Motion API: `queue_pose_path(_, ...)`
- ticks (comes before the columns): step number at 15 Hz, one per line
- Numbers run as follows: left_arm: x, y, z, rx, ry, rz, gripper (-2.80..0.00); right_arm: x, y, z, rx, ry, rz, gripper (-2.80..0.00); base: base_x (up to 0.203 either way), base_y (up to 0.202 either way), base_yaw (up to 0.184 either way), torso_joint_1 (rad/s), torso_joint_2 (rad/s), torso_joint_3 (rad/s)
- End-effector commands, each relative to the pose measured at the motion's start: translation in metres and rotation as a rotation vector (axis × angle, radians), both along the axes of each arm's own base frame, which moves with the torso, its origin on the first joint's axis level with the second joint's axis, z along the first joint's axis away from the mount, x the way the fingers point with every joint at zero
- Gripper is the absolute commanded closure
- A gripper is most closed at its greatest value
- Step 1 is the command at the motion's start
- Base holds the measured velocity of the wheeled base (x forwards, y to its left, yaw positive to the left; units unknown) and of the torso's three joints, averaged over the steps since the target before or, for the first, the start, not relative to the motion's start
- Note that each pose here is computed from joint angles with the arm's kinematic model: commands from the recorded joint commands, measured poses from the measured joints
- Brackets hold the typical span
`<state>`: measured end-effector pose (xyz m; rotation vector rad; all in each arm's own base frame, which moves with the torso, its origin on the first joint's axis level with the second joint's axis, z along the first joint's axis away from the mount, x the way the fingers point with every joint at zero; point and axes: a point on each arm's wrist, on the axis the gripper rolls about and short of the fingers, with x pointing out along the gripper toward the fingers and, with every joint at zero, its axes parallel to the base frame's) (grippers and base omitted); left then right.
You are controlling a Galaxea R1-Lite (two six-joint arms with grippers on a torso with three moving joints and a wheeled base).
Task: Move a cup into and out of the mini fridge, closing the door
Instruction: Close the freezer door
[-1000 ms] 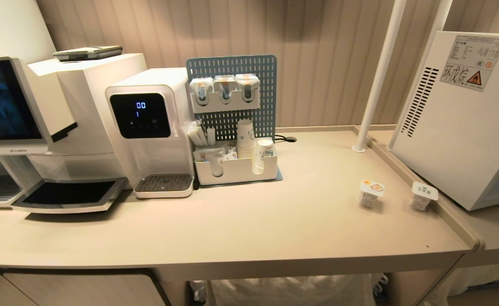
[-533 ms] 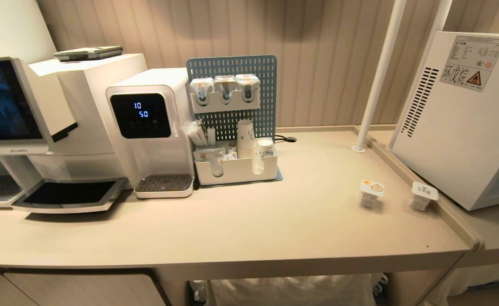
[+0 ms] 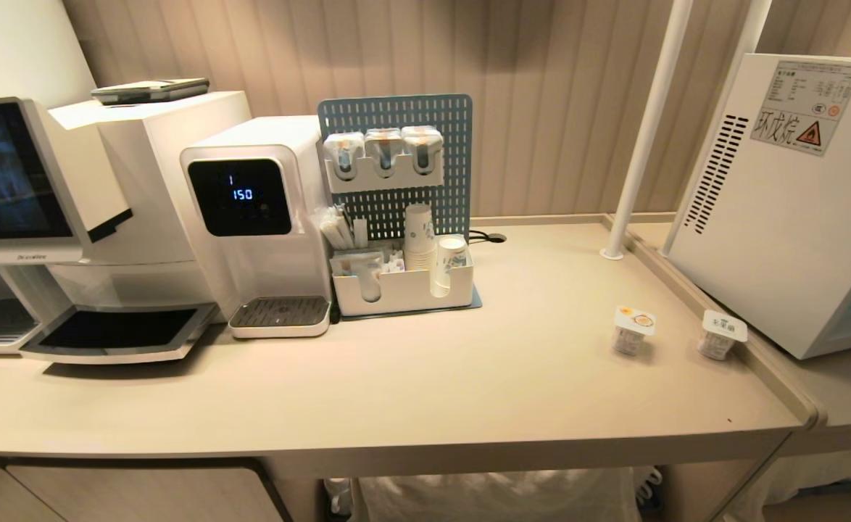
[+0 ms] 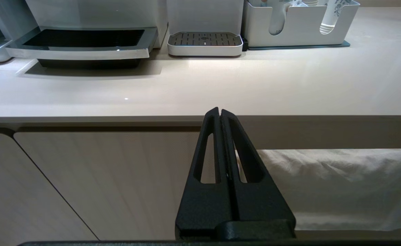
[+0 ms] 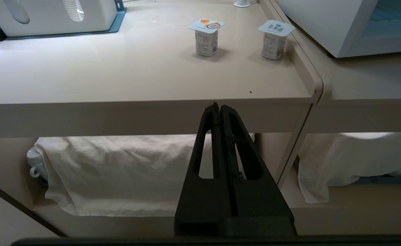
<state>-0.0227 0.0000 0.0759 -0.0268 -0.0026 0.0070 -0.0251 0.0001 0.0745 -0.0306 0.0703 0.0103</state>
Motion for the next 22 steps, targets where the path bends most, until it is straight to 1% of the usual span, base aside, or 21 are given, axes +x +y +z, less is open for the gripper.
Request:
queue_pose_path(1,0.0001,0.0000,-0.0004,-0.001,0.001,0.001,0.00,-0.0002,0.0000,-0.0002,0.002,-0.001,0.000,0.00,0.000,0.000,0.000,0.000,0.00,0.000)
queue_pose_path(5,0.0001,0.0000,-0.0004,-0.001,0.001,0.001,0.00,-0.0001,0.0000,-0.0001,0.005,0.000,0.000,0.00,-0.023,0.000,0.000,0.000,0.00,0.000)
queue_pose_path(12,0.0001,0.0000,-0.0004,-0.001,0.001,0.002,0.00,-0.0003,0.0000,0.0002,0.012,-0.002,-0.001,0.00,-0.191,0.000,0.001,0.001,0.00,0.001)
queue_pose_path(14,0.0001,0.0000,-0.0004,-0.001,0.001,0.001,0.00,-0.0001,0.0000,-0.0001,0.012,-0.001,-0.001,0.00,-0.126,0.000,0.002,0.004,0.00,0.004)
queue_pose_path(18,0.0001,0.0000,-0.0004,-0.001,0.001,0.001,0.00,-0.0002,0.0000,0.0003,0.012,-0.002,-0.001,0.00,0.000,0.000,0.000,0.000,0.00,0.000)
queue_pose_path(22,0.0001,0.0000,-0.0004,-0.001,0.001,0.001,0.00,-0.0003,0.0000,0.0003,0.012,-0.003,-0.001,0.00,0.000,-0.155,0.001,0.003,0.00,0.001)
